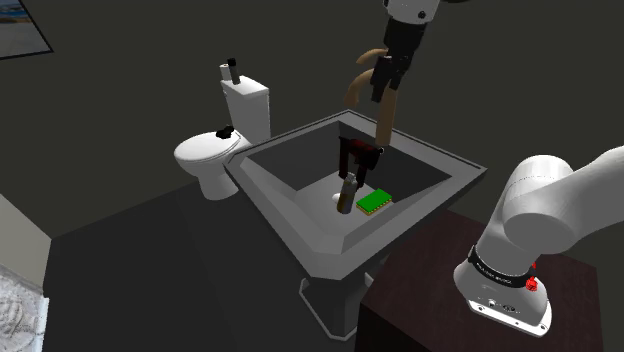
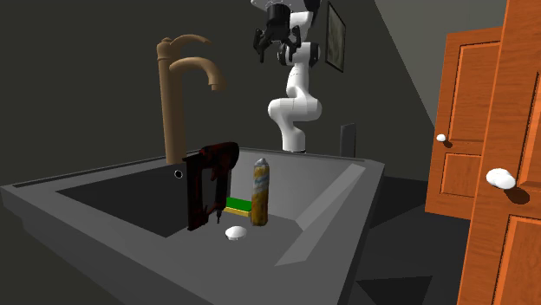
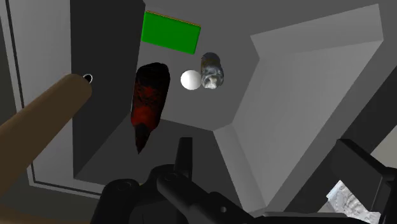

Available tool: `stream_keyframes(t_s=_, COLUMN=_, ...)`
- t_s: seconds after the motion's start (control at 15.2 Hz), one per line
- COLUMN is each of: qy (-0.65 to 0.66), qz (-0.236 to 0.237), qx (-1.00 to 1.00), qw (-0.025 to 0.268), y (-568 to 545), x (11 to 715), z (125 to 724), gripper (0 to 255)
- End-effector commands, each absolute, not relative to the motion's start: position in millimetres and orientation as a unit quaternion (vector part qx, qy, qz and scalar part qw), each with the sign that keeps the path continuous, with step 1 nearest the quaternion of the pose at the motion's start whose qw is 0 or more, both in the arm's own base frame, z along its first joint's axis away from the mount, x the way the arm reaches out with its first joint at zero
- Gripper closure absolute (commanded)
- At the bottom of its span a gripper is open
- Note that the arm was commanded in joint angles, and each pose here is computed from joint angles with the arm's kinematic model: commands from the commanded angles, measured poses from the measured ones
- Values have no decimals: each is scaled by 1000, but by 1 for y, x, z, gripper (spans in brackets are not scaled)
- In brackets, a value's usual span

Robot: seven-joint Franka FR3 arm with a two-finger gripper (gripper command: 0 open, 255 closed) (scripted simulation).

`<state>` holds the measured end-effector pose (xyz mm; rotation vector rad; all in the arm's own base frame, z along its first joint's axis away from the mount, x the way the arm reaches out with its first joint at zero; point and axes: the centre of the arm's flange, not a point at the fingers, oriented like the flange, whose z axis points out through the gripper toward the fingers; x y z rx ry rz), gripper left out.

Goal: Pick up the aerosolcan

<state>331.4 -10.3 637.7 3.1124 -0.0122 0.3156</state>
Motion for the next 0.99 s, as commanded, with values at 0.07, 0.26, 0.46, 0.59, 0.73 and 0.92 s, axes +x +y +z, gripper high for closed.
stream_keyframes(t_s=0.07, qy=-11, qz=102, qx=995, qw=1, y=-14, x=335, z=625, gripper=0)
stream_keyframes(t_s=0.26, qy=-33, qz=105, qx=994, qw=-14, y=-23, x=346, z=588, gripper=0)
stream_keyframes(t_s=0.46, qy=-55, qz=108, qx=992, qw=-30, y=-32, x=357, z=550, gripper=0)
stream_keyframes(t_s=0.59, qy=-70, qz=110, qx=991, qw=-40, y=-37, x=364, z=525, gripper=0)
stream_keyframes(t_s=0.73, qy=-84, qz=112, qx=989, qw=-51, y=-42, x=371, z=499, gripper=0)
stream_keyframes(t_s=0.92, qy=-106, qz=115, qx=986, qw=-66, y=-49, x=382, z=461, gripper=0)
